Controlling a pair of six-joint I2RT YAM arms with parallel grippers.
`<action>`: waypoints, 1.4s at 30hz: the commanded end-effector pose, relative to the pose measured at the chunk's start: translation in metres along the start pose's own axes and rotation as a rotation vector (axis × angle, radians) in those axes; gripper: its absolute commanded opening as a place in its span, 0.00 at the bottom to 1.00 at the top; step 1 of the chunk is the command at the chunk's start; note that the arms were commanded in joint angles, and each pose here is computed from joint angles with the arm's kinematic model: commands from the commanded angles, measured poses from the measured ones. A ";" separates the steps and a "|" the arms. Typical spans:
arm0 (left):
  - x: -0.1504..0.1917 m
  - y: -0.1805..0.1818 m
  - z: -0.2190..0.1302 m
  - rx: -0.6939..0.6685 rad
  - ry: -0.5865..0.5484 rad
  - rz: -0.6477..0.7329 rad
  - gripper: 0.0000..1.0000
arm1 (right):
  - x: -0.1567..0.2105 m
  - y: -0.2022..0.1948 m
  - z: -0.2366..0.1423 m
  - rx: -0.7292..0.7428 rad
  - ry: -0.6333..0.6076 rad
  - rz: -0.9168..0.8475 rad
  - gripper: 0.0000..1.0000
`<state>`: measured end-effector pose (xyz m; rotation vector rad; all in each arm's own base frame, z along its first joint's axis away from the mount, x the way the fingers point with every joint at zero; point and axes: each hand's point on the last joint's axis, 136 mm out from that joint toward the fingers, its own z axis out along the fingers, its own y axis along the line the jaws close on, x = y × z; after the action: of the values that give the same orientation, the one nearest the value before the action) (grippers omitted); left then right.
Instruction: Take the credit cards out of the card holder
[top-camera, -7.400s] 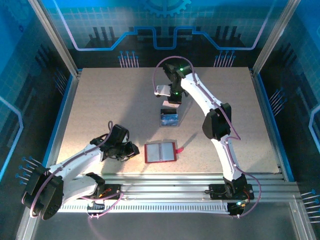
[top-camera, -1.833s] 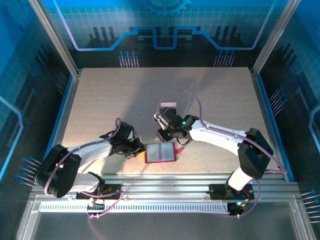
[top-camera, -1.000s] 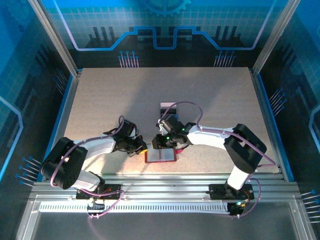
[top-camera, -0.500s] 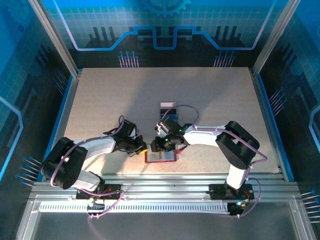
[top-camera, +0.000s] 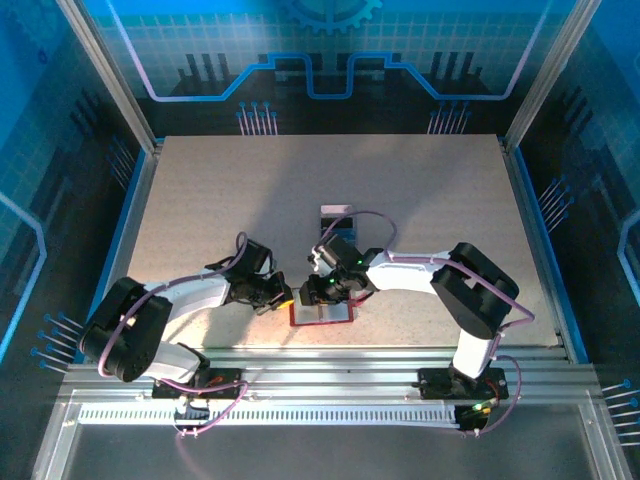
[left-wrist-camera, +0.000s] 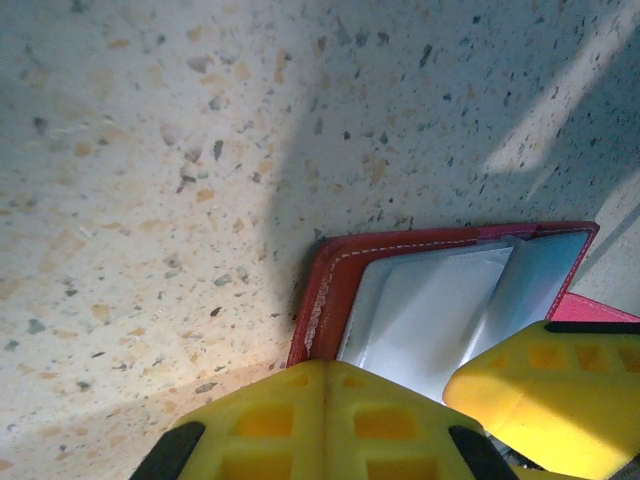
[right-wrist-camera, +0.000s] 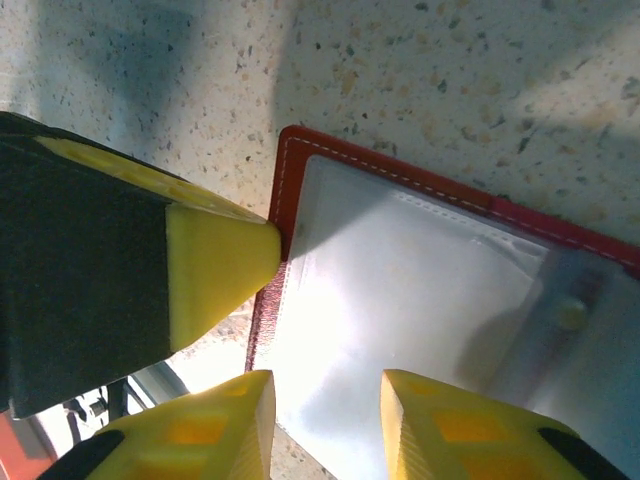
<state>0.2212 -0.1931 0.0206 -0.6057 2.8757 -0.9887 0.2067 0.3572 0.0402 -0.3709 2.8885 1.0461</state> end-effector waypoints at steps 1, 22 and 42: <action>0.003 0.004 -0.004 -0.018 -0.002 0.017 0.03 | 0.004 0.005 0.007 -0.028 0.019 0.007 0.33; 0.006 0.011 -0.001 -0.031 0.003 0.011 0.03 | 0.015 -0.026 0.006 0.103 0.048 0.031 0.35; 0.005 0.003 -0.003 -0.001 0.003 0.008 0.03 | 0.012 -0.029 -0.001 0.017 0.014 0.087 0.35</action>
<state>0.2168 -0.1898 0.0185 -0.6094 2.8831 -0.9720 0.2058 0.3403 0.0271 -0.3031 2.9181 1.0353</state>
